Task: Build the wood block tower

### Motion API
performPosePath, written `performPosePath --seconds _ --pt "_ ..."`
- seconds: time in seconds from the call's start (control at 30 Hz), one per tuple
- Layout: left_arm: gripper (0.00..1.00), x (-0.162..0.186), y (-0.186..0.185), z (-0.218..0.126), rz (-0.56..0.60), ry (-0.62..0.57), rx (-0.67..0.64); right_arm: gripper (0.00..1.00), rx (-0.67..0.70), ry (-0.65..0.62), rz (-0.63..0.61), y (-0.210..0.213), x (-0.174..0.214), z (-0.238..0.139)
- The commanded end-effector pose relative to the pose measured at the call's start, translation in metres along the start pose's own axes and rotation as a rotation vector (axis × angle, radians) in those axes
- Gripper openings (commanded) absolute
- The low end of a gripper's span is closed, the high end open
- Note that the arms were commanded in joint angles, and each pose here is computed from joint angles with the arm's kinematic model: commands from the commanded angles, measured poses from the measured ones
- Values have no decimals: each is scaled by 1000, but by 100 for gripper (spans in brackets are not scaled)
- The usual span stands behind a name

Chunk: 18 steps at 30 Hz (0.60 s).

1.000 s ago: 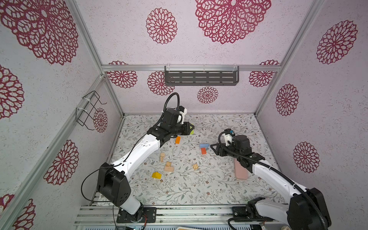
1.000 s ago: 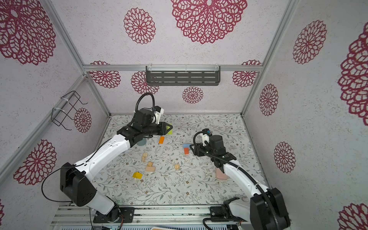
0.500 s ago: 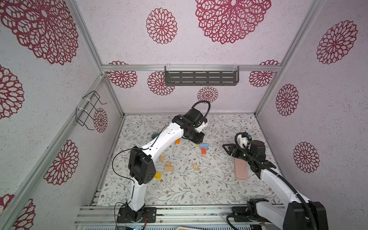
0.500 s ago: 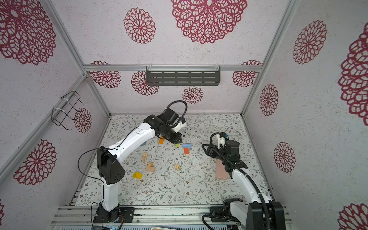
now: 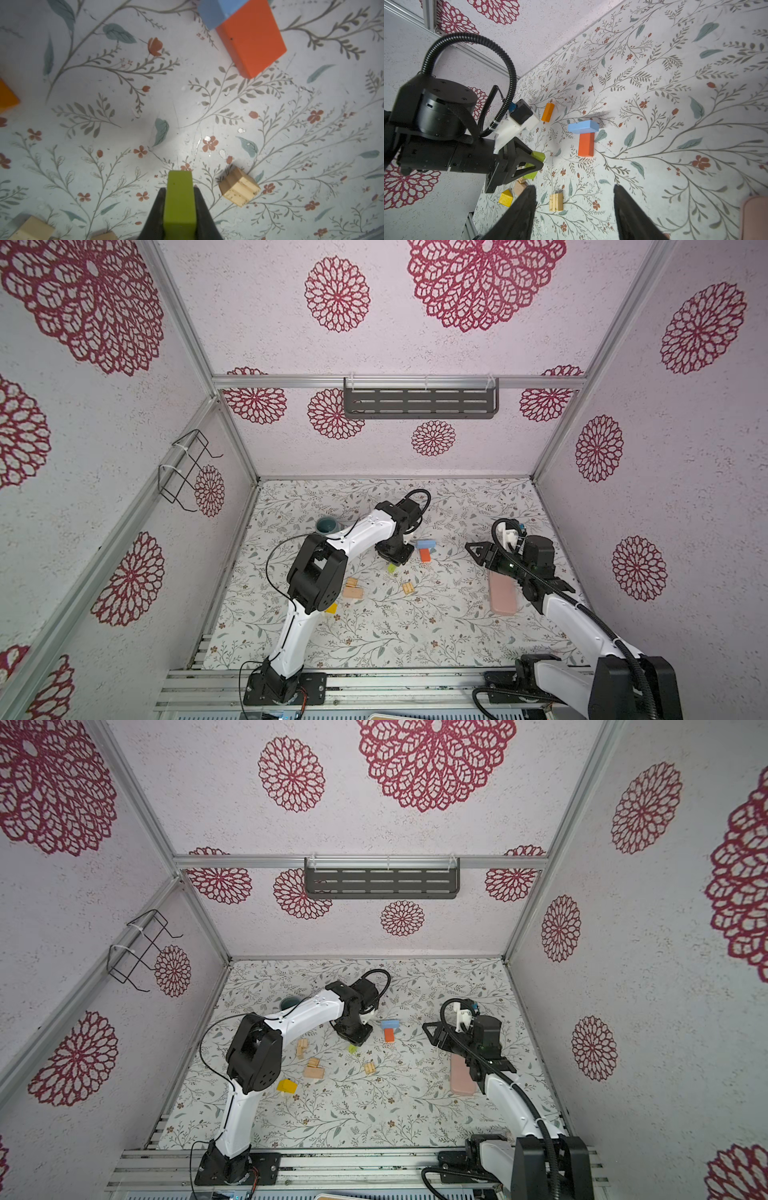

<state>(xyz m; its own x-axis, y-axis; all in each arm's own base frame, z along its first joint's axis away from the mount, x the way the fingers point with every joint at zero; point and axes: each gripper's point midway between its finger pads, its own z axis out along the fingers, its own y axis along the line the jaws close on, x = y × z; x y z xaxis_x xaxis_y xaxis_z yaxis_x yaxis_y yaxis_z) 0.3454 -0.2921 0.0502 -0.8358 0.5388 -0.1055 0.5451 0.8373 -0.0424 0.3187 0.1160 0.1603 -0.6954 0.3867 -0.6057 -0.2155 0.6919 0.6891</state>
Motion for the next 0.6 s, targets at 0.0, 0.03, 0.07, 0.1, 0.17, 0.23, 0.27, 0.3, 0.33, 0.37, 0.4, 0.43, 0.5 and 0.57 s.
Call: performPosePath --seconds 0.0,0.03,0.07,0.1,0.17,0.23,0.27,0.3,0.33,0.37,0.4,0.43,0.5,0.57 --pt "0 -15 13 14 -35 -41 -54 62 -25 -21 -11 5 -7 0" --pt "1 -16 13 17 -36 -39 -52 62 -25 -20 -10 5 -7 1" --pt "1 -17 13 19 -38 -38 -50 62 -25 -19 -10 5 -7 1" --pt "1 -18 13 21 -41 -35 -49 62 -24 -18 -8 4 -6 1" --pt "1 -19 12 24 -43 -34 -40 62 -24 -18 -9 4 -7 1" --pt "2 -20 10 27 -42 -34 -29 61 -24 -17 -8 4 -6 1" --pt "2 -20 10 29 -42 -31 -28 61 -23 -16 -8 4 -6 1" --pt "3 -21 9 30 -42 -30 -26 61 -23 -17 -9 4 -6 1" --pt "4 -22 9 30 -42 -31 -22 61 -23 -17 -10 4 -7 1" --pt "6 -22 8 31 -42 -31 -17 61 -22 -14 -8 3 -6 2" --pt "8 -21 8 32 -42 -27 -16 61 -22 -14 -9 3 -6 2" --pt "9 -22 8 32 -42 -28 -16 61 -22 -13 -9 3 -6 2" --pt "12 -22 8 33 -42 -29 -16 61 -22 -14 -10 3 -6 2" --pt "15 -22 7 33 -41 -29 -11 61 -21 -12 -8 3 -6 2"
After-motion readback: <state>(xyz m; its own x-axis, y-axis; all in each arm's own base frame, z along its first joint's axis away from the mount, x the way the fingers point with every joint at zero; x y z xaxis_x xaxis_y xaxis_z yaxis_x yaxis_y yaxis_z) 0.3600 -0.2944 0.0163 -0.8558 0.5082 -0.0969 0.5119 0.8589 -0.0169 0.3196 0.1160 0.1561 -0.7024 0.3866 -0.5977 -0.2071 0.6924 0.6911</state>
